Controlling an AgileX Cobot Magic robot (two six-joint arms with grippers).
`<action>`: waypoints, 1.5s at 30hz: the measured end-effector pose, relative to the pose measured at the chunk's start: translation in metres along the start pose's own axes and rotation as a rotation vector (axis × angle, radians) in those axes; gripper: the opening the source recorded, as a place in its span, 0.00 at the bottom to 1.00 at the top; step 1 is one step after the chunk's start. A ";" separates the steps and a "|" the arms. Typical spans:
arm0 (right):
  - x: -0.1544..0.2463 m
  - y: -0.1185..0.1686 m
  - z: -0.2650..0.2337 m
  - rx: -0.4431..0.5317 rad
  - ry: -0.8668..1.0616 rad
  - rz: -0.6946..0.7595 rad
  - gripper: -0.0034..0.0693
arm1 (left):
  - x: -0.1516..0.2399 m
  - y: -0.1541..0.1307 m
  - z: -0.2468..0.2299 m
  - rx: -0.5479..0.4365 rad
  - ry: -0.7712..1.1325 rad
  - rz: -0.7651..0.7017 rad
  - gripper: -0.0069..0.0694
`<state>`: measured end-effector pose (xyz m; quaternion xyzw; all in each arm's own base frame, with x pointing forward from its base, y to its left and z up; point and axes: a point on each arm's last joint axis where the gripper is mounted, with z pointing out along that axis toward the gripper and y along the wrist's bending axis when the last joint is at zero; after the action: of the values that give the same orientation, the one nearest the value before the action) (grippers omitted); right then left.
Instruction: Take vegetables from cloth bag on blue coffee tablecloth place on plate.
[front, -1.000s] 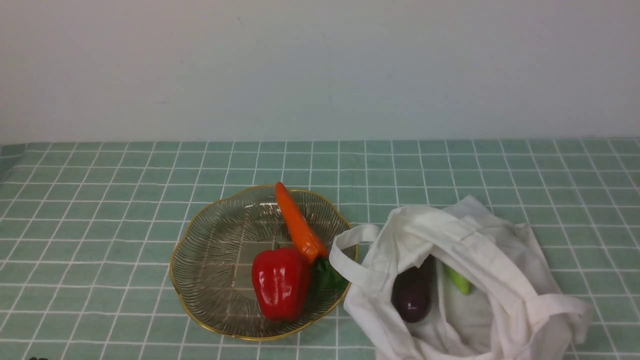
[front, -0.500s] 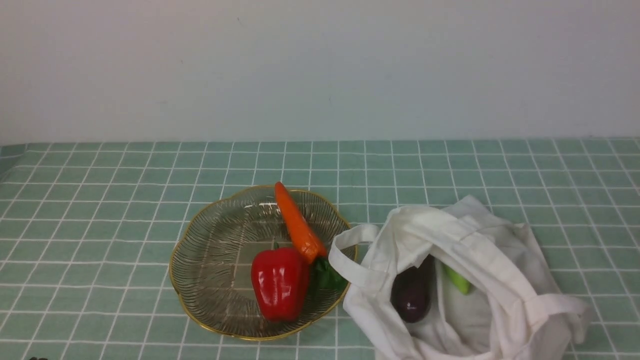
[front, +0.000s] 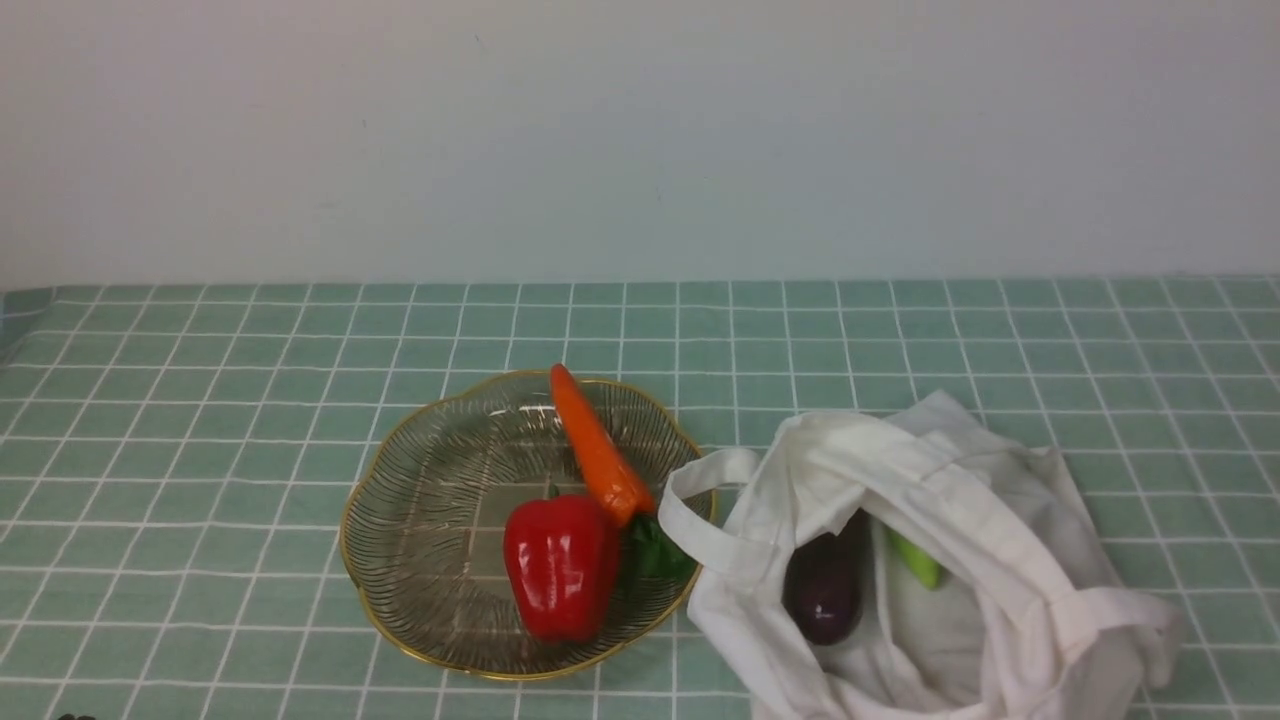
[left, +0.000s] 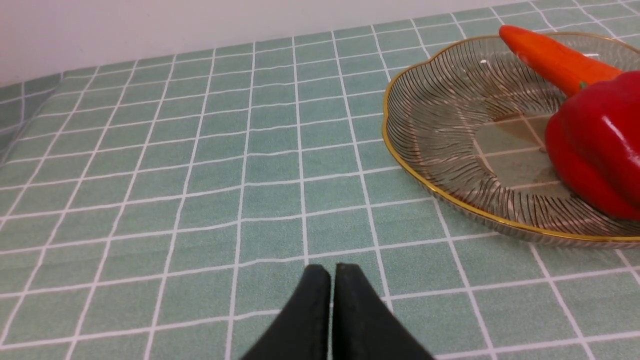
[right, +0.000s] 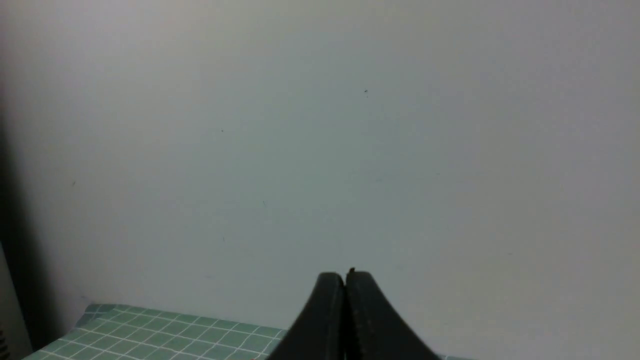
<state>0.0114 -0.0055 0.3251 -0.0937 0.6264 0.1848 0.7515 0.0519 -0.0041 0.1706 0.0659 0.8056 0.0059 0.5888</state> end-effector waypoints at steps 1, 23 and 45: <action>-0.001 0.001 0.000 -0.010 -0.011 0.007 0.03 | 0.000 0.000 0.000 0.000 0.000 0.000 0.08; 0.036 0.005 0.009 0.090 0.101 -0.123 0.03 | 0.000 0.000 0.000 0.000 0.000 0.000 0.08; 0.148 -0.025 0.012 0.415 0.396 -0.090 0.03 | 0.000 0.000 0.000 0.000 0.000 0.000 0.08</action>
<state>0.0539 0.0004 0.1805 0.0000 0.7804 -0.0027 0.6252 0.0519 -0.0041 0.1706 0.0659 0.8055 0.0059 0.5888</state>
